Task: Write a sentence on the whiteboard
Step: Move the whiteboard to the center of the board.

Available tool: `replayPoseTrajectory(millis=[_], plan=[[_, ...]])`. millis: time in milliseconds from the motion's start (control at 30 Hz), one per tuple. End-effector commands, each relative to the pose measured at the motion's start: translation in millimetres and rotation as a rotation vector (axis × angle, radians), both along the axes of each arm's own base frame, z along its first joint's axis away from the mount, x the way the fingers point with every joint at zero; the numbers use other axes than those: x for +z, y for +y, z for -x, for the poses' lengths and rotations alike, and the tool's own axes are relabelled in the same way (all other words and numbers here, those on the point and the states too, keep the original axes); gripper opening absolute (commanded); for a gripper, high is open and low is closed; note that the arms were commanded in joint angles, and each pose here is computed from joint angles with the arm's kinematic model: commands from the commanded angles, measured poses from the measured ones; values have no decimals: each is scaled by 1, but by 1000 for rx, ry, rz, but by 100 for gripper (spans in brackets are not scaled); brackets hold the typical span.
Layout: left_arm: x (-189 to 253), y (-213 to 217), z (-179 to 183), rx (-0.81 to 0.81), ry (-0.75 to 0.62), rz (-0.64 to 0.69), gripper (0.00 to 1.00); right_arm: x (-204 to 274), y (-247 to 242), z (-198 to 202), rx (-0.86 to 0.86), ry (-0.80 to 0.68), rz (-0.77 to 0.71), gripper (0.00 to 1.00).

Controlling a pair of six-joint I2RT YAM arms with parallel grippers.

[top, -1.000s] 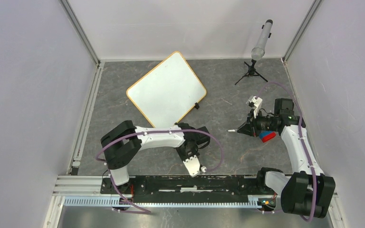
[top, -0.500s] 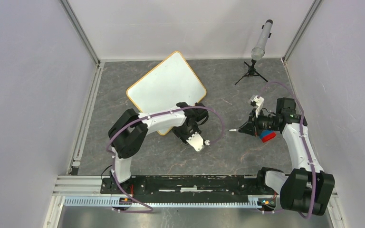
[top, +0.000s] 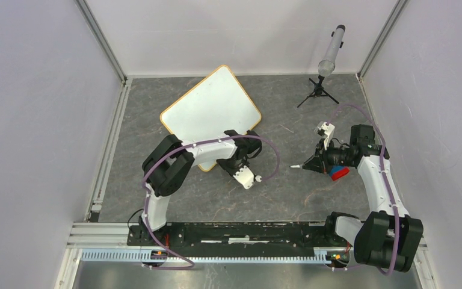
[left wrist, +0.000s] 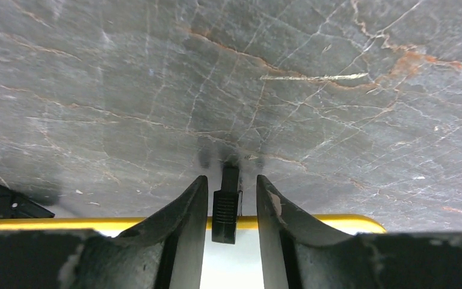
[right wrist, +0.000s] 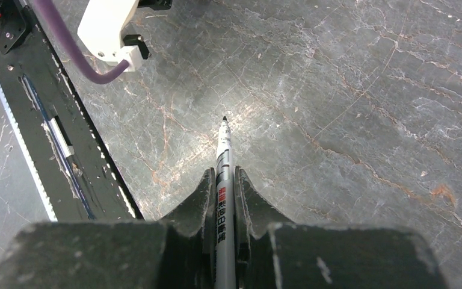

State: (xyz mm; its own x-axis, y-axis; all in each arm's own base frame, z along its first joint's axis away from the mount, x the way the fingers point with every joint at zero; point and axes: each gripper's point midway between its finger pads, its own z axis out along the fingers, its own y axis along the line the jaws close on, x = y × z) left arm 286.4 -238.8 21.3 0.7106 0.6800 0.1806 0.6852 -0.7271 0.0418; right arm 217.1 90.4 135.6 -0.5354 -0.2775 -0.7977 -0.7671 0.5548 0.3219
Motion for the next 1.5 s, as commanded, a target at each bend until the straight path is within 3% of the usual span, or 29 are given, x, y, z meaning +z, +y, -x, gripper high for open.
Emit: replayPoseTrajectory(millis=[0,200,467,867,1100,1233,1467], plan=[[-4,8,-10,-42,-36,-47,41,15,0,-7,15,-50,-13,0],[-5,5,-1,-68,-36,-42,18,16,-1,-8,14,-53,-13,0],[-1,-15,34,-166,-60,-14,6,18,-2,-10,11,-52,-15,0],[-7,-34,115,-239,-43,-25,3,20,-3,-4,3,-81,5,0],[1,-51,140,-199,-15,-11,4,24,-2,0,14,-100,10,0],[0,-52,152,-221,-12,-15,9,26,-1,3,24,-110,14,0],[18,-65,154,-129,-56,62,55,31,-2,2,30,-136,23,0]])
